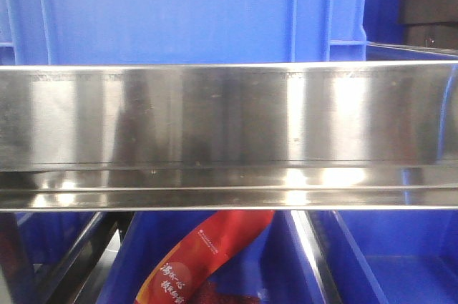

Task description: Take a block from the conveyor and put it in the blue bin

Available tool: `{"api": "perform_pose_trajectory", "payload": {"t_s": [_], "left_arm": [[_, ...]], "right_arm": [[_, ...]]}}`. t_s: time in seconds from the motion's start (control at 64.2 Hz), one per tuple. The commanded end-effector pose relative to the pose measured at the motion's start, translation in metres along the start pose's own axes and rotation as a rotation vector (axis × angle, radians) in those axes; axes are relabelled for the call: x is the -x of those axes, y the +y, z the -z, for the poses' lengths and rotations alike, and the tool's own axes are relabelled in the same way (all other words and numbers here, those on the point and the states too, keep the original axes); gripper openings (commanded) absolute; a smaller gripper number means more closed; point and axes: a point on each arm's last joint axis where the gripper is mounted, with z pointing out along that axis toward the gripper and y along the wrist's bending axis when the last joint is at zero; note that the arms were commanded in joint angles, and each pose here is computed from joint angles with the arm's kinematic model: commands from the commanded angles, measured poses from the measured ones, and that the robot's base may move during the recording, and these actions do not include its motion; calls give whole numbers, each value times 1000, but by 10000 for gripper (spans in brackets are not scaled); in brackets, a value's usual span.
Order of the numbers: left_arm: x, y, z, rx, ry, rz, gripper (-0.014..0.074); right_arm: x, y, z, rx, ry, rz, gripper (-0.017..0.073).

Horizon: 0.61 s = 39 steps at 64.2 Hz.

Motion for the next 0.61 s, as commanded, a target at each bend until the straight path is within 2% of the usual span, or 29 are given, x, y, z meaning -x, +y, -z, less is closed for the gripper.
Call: {"api": "perform_pose_trajectory", "payload": {"t_s": [0.0, 0.592], "left_arm": [[3, 0, 1, 6, -29, 3, -111], [3, 0, 1, 6, -29, 3, -111]], "right_arm": [[-12, -2, 4, -19, -35, -4, -154], [-17, -2, 3, -16, -35, 12, -154]]}}
